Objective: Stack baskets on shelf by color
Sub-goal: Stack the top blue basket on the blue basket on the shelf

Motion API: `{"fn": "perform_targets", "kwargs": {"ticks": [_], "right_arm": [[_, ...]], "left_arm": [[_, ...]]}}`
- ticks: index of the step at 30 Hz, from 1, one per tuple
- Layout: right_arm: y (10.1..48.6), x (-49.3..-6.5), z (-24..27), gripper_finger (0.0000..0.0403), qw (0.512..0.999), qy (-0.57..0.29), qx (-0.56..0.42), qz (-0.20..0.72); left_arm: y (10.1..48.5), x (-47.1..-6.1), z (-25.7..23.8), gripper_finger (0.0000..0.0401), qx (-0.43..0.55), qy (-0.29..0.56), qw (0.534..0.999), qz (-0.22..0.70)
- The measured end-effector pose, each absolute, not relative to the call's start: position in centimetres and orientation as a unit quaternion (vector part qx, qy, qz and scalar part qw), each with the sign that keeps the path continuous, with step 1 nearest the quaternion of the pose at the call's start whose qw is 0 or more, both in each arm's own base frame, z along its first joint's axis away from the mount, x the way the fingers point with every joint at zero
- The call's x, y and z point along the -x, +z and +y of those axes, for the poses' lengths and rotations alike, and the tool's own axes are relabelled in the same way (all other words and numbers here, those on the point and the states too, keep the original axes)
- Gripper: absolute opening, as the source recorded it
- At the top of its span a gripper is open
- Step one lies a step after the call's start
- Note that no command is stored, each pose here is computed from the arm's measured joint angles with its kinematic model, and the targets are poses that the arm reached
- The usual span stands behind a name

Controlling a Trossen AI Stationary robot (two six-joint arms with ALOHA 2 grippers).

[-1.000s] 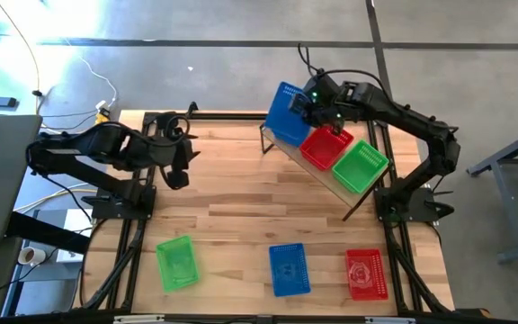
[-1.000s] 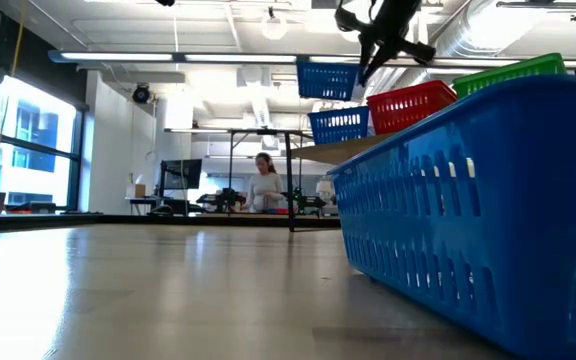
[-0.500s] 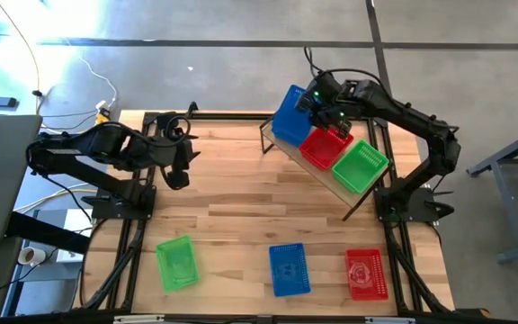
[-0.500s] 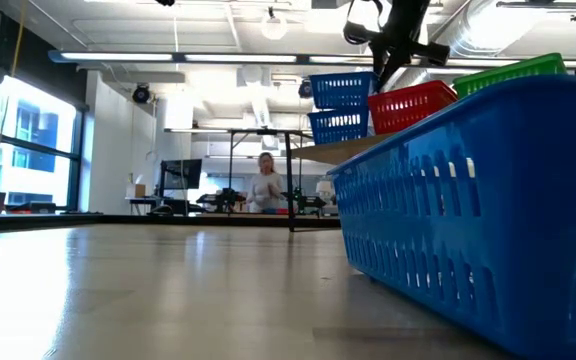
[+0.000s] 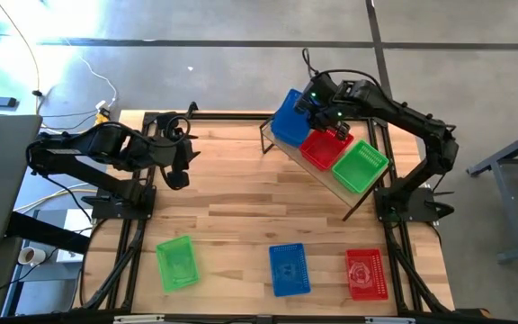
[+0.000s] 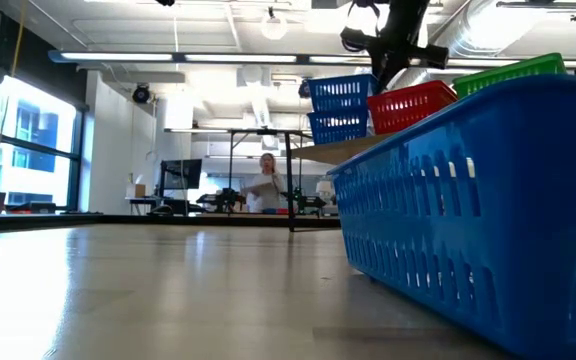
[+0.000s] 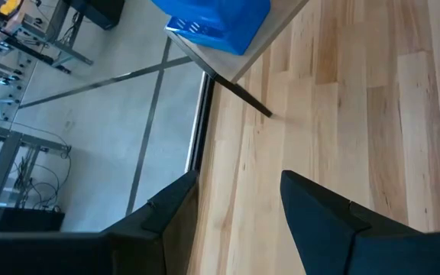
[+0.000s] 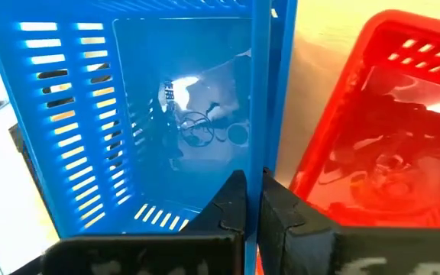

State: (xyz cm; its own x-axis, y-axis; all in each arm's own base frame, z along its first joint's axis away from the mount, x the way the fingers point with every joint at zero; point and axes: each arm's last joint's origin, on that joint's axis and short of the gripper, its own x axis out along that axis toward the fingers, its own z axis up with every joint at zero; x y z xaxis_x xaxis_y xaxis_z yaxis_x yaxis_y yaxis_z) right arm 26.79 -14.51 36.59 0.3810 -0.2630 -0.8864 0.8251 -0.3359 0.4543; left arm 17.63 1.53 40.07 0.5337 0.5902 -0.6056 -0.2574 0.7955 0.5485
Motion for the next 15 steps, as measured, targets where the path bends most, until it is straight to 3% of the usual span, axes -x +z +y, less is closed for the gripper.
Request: {"fn": "perform_targets", "kwargs": {"ticks": [15], "right_arm": [[35.97,-27.42,-15.07,0.0000,0.536,-0.509,-0.635,0.225]], "left_arm": [[40.07,-17.63,1.53,0.0177,-0.201,0.249,0.852,0.414]]}}
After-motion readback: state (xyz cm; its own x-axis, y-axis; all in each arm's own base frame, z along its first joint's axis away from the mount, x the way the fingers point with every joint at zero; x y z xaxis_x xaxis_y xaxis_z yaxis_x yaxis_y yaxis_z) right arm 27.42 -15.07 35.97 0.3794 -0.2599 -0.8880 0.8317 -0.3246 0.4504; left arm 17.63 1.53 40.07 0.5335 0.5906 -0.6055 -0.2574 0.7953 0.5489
